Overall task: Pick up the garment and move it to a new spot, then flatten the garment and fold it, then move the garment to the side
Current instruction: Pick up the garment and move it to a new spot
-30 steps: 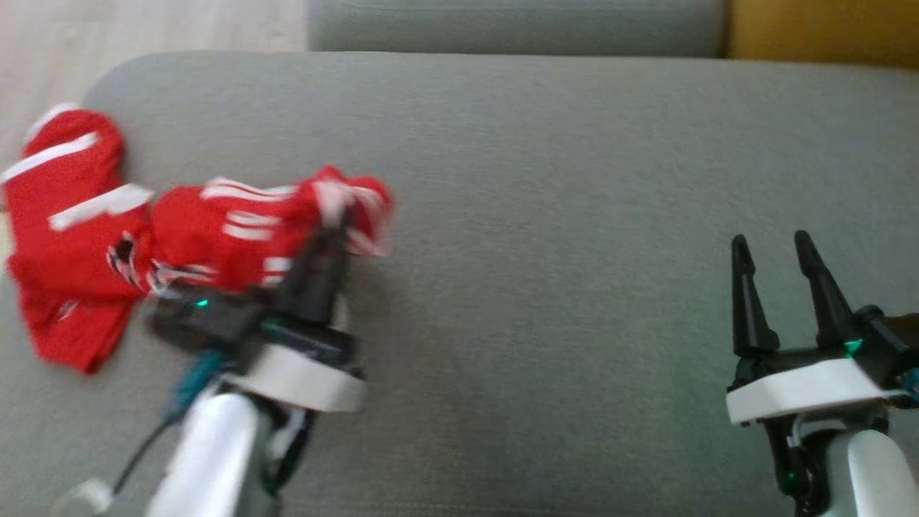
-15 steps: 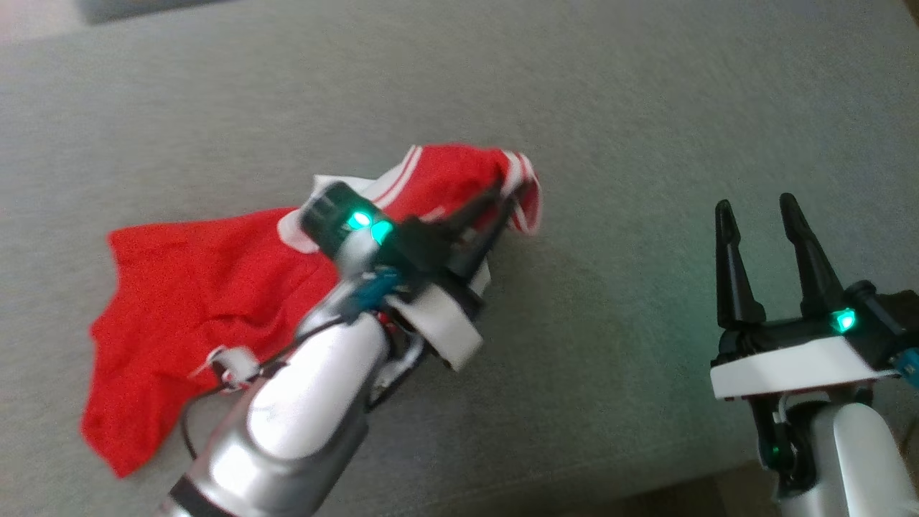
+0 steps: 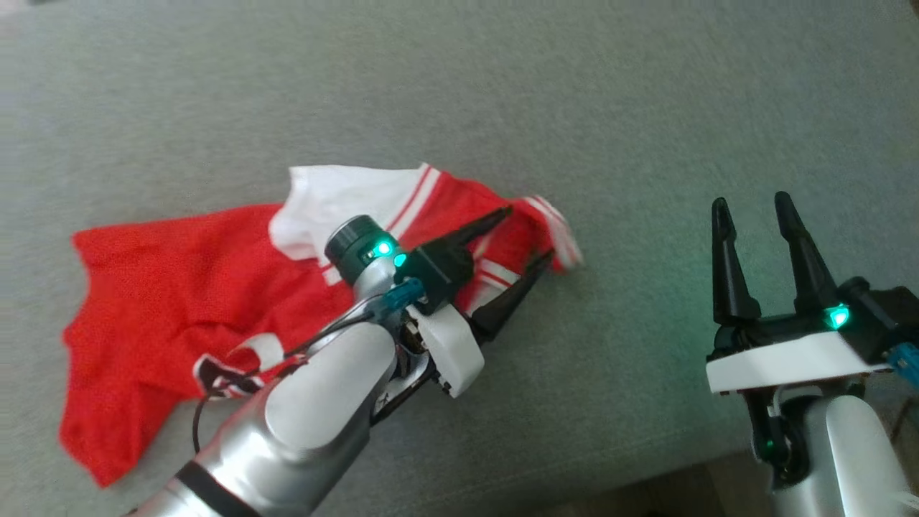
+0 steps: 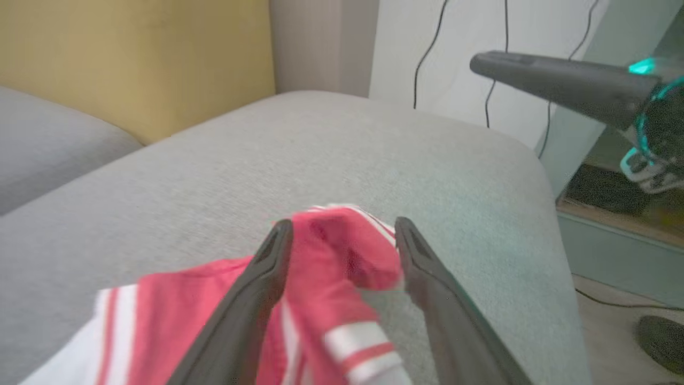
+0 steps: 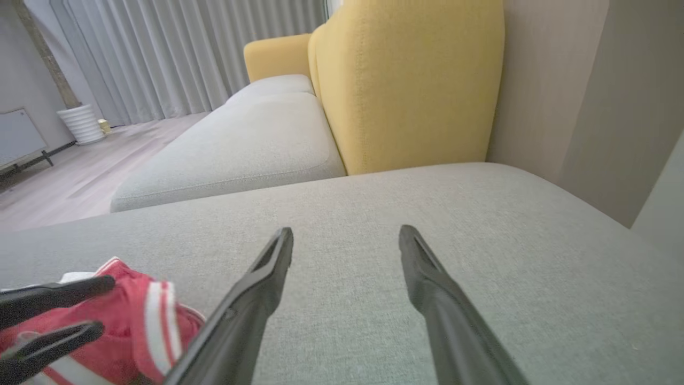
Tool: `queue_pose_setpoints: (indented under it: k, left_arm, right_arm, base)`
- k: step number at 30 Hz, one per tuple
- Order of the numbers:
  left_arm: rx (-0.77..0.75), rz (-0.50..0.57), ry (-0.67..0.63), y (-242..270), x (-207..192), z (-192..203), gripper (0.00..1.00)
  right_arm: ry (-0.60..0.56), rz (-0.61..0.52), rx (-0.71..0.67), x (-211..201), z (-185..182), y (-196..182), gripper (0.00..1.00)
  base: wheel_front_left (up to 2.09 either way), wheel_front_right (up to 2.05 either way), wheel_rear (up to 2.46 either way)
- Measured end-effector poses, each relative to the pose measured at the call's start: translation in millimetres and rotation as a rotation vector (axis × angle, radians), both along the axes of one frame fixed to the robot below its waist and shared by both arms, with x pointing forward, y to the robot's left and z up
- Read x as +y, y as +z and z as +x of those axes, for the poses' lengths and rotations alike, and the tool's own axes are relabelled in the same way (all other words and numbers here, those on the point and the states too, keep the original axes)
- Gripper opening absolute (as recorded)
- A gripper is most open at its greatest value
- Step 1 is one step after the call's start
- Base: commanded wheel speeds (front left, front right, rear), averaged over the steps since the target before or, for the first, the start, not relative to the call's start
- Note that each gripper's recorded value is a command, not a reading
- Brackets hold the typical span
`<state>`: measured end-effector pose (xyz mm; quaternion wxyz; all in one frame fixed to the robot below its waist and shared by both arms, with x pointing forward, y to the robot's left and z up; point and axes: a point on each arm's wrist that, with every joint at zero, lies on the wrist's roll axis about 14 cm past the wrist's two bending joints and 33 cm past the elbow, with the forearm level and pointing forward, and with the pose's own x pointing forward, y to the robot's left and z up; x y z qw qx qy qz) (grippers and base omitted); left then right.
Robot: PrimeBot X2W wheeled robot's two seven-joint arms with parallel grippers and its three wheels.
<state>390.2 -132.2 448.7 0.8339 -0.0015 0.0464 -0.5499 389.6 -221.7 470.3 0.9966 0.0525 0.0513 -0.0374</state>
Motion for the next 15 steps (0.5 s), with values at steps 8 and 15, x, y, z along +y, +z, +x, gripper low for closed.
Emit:
queue_pose_setpoints:
  k: [8,15]
  left_arm:
    - [-0.057,-0.123,0.336,50.4,68.2,23.7,1.00]
    - [-0.118,-0.125,0.757,68.3,185.7,39.2,1.00]
  right_arm:
    - [0.085,0.006,-0.052,27.2,9.8,18.8,1.00]
    - [0.168,0.005,-0.070,55.0,14.0,28.7,1.00]
  base:
    - [0.00,0.00,0.00]
    - [0.00,0.00,0.00]
